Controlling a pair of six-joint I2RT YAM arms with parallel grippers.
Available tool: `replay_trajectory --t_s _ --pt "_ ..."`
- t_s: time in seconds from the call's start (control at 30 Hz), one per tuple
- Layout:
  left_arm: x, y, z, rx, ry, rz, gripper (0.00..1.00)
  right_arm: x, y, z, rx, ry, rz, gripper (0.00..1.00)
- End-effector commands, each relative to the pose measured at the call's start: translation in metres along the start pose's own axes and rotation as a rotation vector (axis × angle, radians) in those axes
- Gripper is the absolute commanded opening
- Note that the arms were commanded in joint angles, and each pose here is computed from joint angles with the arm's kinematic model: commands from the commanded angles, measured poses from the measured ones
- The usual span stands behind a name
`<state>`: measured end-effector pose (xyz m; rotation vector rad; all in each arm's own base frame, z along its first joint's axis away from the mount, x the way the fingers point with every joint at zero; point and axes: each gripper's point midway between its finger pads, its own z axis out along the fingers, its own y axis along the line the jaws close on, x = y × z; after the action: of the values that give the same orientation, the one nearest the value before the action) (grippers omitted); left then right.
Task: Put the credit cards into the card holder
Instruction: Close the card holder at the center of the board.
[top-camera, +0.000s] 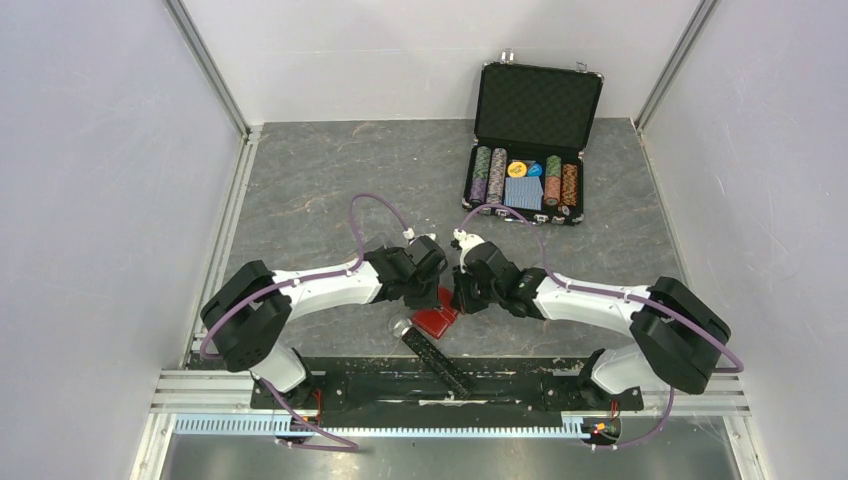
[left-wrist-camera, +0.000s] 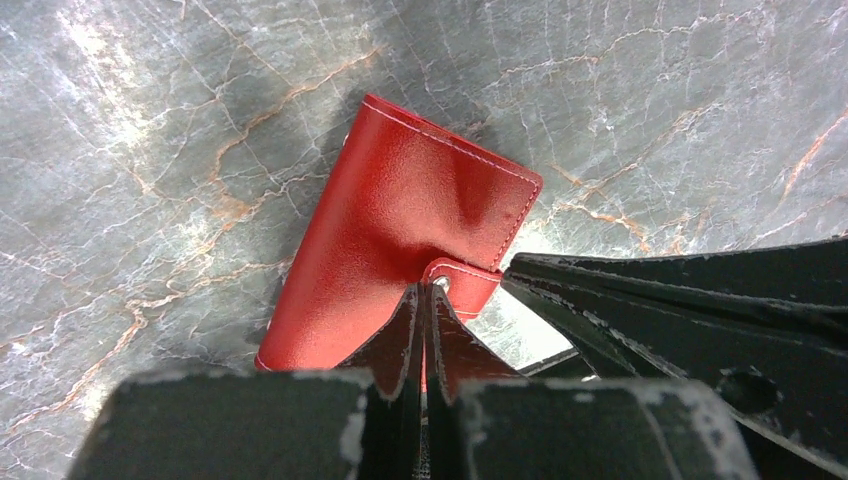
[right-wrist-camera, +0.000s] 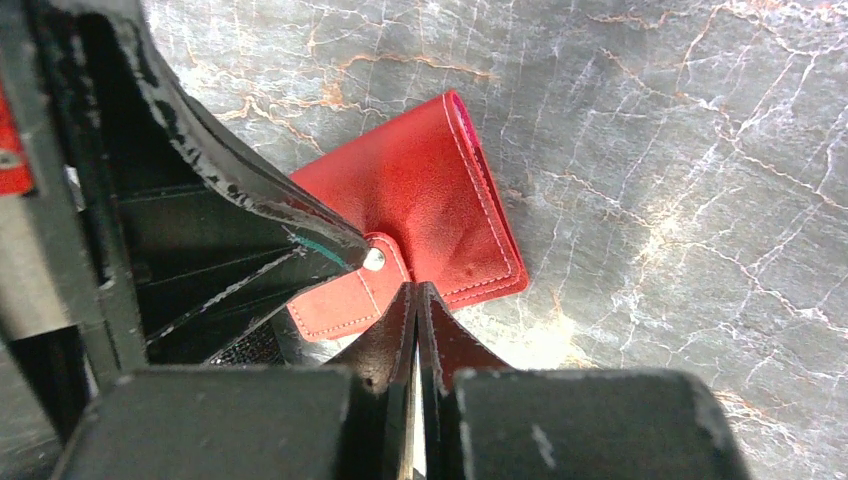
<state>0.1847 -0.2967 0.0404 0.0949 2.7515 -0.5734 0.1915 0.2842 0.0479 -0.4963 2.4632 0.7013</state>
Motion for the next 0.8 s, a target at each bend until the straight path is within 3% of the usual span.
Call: replay_trajectory --t_s 0.0,0.2,0.77 --pt "-0.003 0.005 -0.003 -0.021 -0.022 -0.010 0.02 -0.014 0.003 0.007 0.015 -0.022 -0.003 0.00" --pt "0.002 0.013 0.003 -0.047 -0.012 -0.010 0.02 -0.006 0.001 0.015 0.021 0.017 -0.001 0.00" --pt "0.008 0.016 0.014 -0.055 0.013 -0.015 0.02 -0.020 0.033 0.005 -0.146 -0.042 -0.016 0.00"
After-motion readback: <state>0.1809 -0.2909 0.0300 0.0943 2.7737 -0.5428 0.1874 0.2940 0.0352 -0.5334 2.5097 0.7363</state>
